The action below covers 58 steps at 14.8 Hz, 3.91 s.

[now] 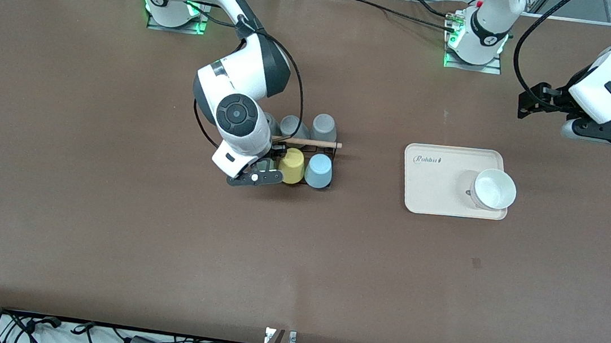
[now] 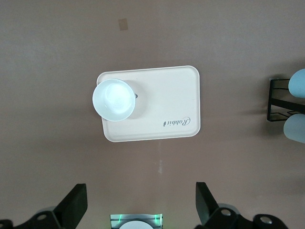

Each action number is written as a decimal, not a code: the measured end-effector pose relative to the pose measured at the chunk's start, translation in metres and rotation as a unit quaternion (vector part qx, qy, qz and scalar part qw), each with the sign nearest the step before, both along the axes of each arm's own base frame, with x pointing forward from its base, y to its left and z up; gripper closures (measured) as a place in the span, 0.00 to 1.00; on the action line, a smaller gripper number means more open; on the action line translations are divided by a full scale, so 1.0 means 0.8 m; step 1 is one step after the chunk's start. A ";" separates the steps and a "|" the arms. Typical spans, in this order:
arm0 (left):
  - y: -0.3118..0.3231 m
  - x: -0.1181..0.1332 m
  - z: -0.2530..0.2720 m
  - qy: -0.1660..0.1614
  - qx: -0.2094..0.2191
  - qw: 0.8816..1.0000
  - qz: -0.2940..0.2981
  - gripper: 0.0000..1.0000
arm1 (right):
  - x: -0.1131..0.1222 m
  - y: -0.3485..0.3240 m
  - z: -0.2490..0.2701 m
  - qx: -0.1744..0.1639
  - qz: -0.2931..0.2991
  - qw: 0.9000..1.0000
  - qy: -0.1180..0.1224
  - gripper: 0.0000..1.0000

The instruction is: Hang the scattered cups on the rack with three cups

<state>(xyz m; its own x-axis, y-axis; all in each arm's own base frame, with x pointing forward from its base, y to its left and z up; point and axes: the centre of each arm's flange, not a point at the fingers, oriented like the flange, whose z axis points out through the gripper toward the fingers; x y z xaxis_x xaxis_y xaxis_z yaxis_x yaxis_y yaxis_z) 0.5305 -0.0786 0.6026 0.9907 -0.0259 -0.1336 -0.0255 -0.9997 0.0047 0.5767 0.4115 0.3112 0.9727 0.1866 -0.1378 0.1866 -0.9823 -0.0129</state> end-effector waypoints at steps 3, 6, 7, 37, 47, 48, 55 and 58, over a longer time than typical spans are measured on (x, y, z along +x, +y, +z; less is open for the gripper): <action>0.000 0.000 0.000 0.000 0.000 1.000 0.000 0.00 | 0.001 0.000 0.002 0.001 -0.001 1.000 -0.002 0.20; 0.000 0.000 0.000 0.000 0.000 1.000 0.000 0.00 | 0.012 -0.002 0.021 0.005 -0.005 1.000 -0.014 0.00; 0.000 0.000 0.000 0.000 0.000 1.000 0.000 0.00 | 0.017 -0.005 0.032 0.005 -0.007 1.000 -0.016 0.00; 0.001 0.000 0.000 0.001 0.000 1.000 0.000 0.00 | 0.091 -0.561 0.358 0.001 -0.109 0.986 -0.126 0.00; 0.001 0.000 0.000 0.002 0.000 1.000 -0.001 0.00 | -0.009 -0.560 0.331 0.003 -0.090 0.986 -0.139 0.00; 0.001 -0.001 0.000 0.002 0.000 1.000 -0.001 0.00 | -0.016 -0.559 0.334 0.003 -0.089 0.986 -0.139 0.00; 0.001 -0.001 0.000 0.002 0.000 1.000 -0.001 0.00 | -0.034 -0.566 0.345 0.002 -0.095 0.989 -0.115 0.00; 0.001 -0.001 0.000 0.002 0.000 1.000 -0.002 0.00 | -0.034 -0.563 0.344 0.002 -0.093 0.989 -0.115 0.00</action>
